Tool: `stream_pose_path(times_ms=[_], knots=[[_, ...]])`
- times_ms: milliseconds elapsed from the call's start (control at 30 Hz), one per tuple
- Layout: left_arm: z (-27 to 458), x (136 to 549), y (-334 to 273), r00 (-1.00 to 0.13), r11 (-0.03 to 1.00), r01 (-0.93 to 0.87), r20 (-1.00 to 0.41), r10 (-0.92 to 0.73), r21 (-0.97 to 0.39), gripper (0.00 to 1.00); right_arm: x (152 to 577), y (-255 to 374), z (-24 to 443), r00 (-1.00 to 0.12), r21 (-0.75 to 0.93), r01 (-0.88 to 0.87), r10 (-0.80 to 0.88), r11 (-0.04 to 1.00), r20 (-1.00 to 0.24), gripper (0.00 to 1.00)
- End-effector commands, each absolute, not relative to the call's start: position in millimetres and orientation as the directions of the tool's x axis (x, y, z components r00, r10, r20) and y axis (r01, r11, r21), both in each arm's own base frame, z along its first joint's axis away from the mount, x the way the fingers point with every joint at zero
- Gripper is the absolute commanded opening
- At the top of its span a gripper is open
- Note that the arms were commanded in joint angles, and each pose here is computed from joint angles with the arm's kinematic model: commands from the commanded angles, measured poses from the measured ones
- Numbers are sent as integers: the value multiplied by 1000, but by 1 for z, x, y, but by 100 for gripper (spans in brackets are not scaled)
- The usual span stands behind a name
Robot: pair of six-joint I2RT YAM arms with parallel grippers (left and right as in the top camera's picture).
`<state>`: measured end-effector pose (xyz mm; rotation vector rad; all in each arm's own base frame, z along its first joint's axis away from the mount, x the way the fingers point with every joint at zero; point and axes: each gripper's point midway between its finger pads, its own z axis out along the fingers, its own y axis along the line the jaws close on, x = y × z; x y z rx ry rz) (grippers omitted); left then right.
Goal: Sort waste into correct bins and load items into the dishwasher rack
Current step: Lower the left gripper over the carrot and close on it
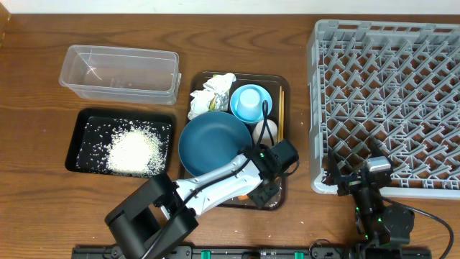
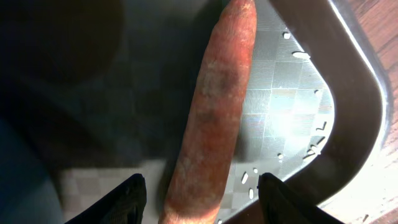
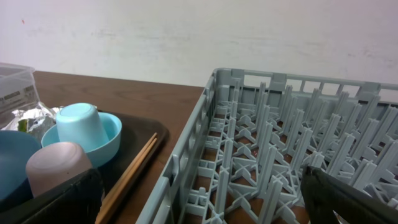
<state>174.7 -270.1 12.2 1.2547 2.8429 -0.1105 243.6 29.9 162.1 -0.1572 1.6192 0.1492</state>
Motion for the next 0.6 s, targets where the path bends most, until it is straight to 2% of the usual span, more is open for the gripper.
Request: stream_pose_path(times_ms=[0,467,567], knots=[[4,173,-265,-664,662,748,-41,747,-41,60,244,26,162,-50,-15,-177,-24,984,-998,99],[-2,171,-265,-663,661,748,-50,747,-48,53,244,26,162,-50,-15,-177,-24,984,-998,99],[-3,171,-264,-663,661,748,-50,747,-48,46,244,26,162,-50,-15,-177,-24,984,-998,99]])
